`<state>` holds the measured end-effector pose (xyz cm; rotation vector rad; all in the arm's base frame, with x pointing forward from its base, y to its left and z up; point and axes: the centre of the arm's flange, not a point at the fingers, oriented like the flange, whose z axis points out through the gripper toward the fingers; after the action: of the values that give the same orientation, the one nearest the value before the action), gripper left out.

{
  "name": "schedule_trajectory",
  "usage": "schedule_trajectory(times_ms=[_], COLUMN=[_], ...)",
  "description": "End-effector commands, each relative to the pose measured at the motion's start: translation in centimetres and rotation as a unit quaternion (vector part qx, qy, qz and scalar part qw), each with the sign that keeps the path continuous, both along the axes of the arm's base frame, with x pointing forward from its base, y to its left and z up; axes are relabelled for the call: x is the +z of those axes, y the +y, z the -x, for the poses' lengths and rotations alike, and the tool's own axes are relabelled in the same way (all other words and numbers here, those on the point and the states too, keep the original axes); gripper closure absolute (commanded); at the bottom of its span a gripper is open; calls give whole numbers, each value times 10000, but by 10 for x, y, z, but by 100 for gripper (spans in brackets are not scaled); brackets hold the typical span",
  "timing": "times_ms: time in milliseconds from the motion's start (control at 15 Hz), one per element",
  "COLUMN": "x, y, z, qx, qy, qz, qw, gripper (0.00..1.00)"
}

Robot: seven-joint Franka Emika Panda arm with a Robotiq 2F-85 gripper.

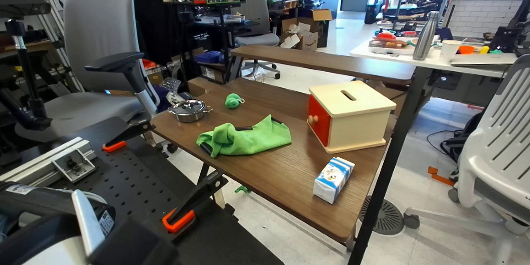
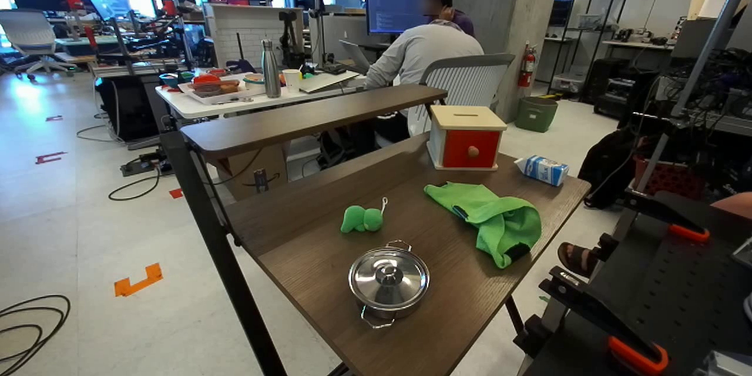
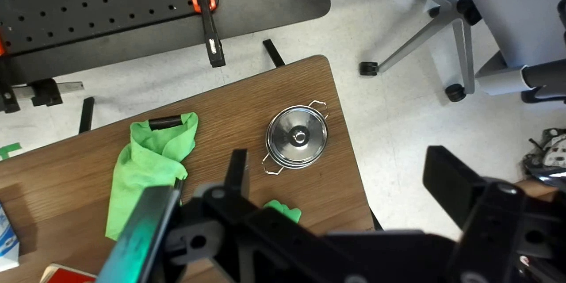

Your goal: Uncover the pot

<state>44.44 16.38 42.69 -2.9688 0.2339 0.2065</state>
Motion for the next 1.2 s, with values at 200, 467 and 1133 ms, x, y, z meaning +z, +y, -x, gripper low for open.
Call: schedule_trajectory(times_ms=[200,467,1133], x=[-100,-156,-239], y=[23,34,61], z=[-13,-12,-24], qx=[142,196,128], qy=[44,175,-709], qz=[74,172,382], qw=[9999,9995,9967], gripper=[0,0,0])
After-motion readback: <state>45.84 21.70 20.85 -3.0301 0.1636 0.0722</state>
